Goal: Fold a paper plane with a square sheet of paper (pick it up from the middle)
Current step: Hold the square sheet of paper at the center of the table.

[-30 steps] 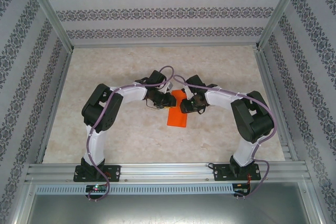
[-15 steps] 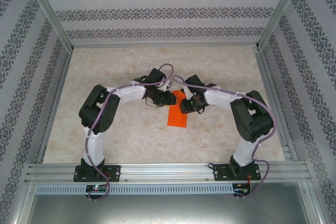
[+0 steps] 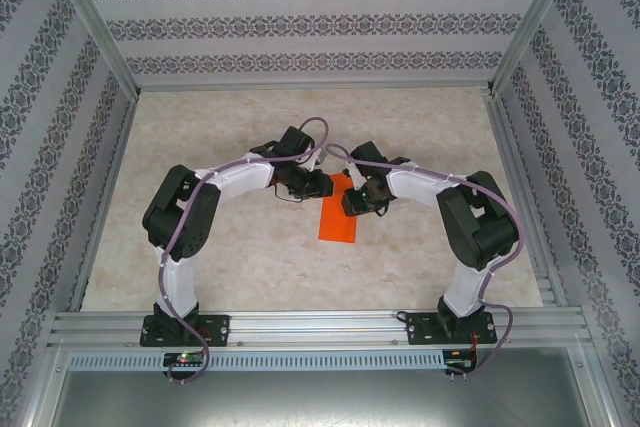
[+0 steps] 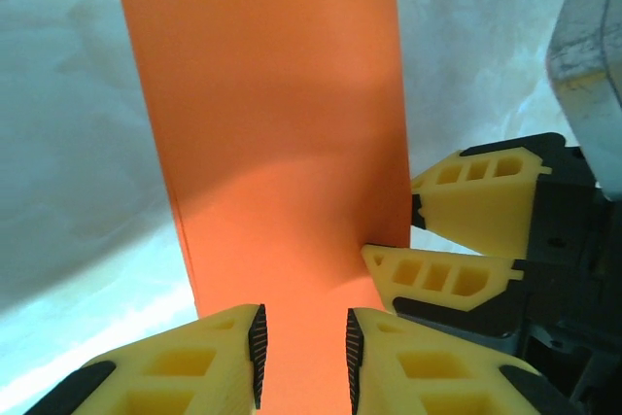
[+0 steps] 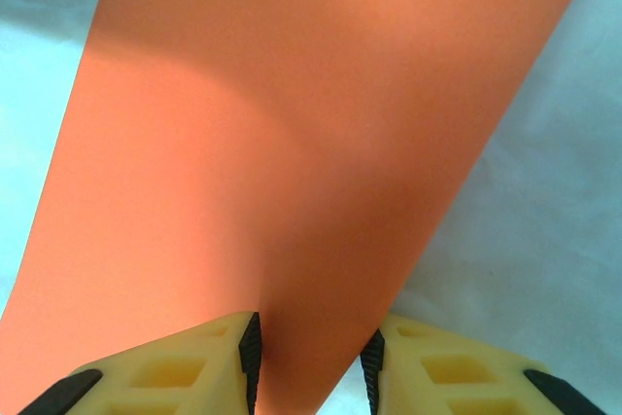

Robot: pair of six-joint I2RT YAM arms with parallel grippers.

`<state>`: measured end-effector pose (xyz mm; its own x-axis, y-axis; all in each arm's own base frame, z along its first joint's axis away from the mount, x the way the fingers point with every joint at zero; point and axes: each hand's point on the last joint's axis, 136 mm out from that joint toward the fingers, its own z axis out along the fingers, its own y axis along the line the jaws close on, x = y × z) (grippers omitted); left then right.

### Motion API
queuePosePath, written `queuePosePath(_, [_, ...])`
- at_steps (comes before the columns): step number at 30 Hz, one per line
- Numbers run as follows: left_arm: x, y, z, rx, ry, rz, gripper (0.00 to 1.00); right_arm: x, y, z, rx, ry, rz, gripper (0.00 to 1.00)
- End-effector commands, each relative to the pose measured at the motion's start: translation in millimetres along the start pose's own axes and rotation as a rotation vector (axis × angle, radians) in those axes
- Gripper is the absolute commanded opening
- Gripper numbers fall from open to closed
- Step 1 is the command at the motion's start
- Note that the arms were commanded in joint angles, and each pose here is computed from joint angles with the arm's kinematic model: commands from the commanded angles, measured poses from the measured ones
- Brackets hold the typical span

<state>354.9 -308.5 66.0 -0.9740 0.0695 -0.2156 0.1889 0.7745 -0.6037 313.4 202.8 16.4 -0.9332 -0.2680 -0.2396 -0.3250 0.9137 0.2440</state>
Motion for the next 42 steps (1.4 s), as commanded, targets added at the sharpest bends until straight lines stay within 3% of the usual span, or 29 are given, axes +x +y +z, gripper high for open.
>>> queuePosePath(1, [-0.1,7.1,-15.4,-0.042,-0.021,0.003,0.31,11.3,-4.1,9.4,0.035,0.058,-0.027,0.36])
queuePosePath(15, [-1.7,5.0,-15.5,-0.023,-0.031,-0.002,0.31,10.7,-2.2,12.6,0.034,0.062,-0.031,0.37])
queuePosePath(42, [9.0,-4.4,23.0,0.053,0.039,-0.025,0.30,12.8,-2.3,16.2,0.029,0.064,-0.009,0.38])
